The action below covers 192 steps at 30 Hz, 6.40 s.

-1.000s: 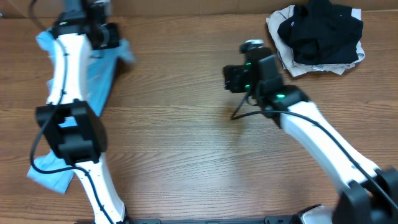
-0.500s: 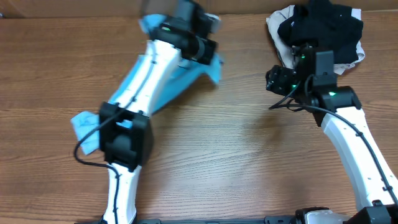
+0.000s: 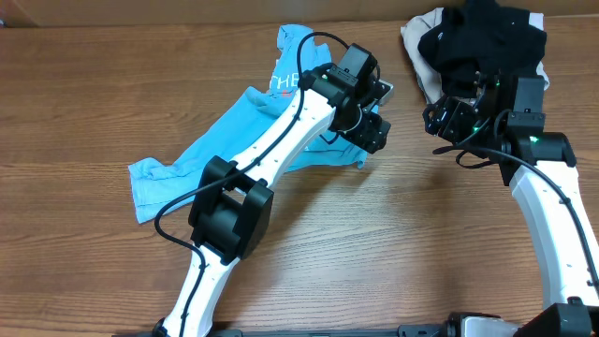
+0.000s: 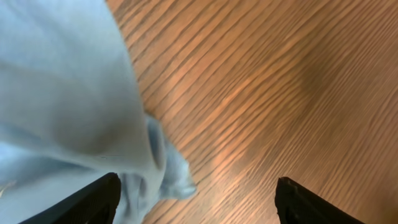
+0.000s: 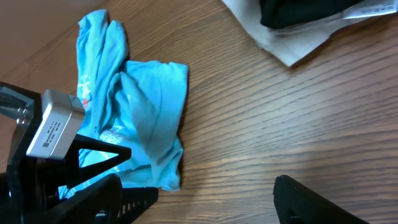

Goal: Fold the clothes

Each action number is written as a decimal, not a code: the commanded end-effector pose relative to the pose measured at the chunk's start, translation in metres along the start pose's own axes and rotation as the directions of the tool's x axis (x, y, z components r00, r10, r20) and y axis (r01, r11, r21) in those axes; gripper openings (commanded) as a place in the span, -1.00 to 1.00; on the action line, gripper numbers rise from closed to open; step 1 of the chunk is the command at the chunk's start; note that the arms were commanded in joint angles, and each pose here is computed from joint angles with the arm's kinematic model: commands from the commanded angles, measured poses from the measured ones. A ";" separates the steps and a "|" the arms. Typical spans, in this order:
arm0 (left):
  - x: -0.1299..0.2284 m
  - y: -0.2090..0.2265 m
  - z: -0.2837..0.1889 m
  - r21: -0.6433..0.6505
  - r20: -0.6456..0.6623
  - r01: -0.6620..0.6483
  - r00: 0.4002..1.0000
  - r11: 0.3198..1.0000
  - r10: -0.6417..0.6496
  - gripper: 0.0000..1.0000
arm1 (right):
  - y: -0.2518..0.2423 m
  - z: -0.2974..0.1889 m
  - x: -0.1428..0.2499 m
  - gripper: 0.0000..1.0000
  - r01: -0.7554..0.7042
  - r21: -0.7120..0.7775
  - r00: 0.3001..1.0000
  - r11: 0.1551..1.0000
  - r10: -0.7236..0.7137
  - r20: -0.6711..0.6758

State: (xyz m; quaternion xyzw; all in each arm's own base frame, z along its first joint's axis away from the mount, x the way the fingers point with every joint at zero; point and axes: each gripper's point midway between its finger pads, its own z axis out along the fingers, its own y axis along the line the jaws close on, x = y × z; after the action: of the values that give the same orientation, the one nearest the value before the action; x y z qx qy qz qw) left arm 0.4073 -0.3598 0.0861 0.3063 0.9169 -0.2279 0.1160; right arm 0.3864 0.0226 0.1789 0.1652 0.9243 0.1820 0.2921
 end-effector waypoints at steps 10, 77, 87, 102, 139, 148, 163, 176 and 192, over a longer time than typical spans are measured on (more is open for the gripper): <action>-0.025 0.141 -0.067 -0.141 0.158 -0.018 0.987 0.990 0.041 0.68 | 0.016 0.001 0.001 0.65 0.019 -0.060 1.000 0.998 -0.020 -0.019; -0.055 0.189 -0.092 -0.291 0.239 0.129 0.969 0.948 -0.059 -0.92 | 0.050 0.147 0.111 0.16 0.390 0.037 0.886 0.920 -0.364 -0.288; -0.057 0.211 -0.130 -0.306 0.290 0.195 0.951 0.932 -0.104 -0.92 | 0.040 0.159 0.121 -0.05 0.393 0.058 0.877 0.918 -0.355 -0.324; -0.079 0.226 -0.226 -0.384 0.446 0.249 0.893 0.889 -0.057 -0.92 | 0.028 0.145 0.117 -0.92 0.320 0.100 0.899 0.942 -0.269 -0.346; 0.019 0.106 -0.582 -0.549 0.794 0.485 0.557 0.680 0.244 -0.92 | 0.089 -0.176 -0.029 -0.92 0.257 0.093 0.928 0.962 -0.273 0.252; 0.100 0.067 -0.661 -0.548 0.834 0.623 0.455 0.558 0.312 -0.92 | 0.096 -0.260 -0.030 -0.92 0.260 0.074 0.864 0.963 -0.266 0.427; 0.120 0.087 -0.618 -0.530 0.816 0.633 0.563 0.564 0.134 -0.92 | 0.091 -0.318 -0.005 -0.92 0.265 0.038 0.823 0.963 -0.247 0.511; 0.078 0.201 -0.513 -0.497 0.693 0.603 0.708 0.624 -0.132 -0.91 | 0.090 -0.181 -0.032 -0.92 0.248 0.122 0.944 0.961 -0.268 0.192; 0.023 0.332 -0.338 -0.445 0.526 0.549 0.800 0.707 -0.290 -0.91 | 0.071 0.045 -0.062 -0.92 0.246 0.189 0.969 0.950 -0.243 -0.044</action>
State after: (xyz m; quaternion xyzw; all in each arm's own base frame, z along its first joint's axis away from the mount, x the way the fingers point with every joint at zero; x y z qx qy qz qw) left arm 0.5558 0.0658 0.2710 -0.0297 0.9396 -0.0033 0.3410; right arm 0.4654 0.0736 0.2141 0.0705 0.9543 0.0611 0.2839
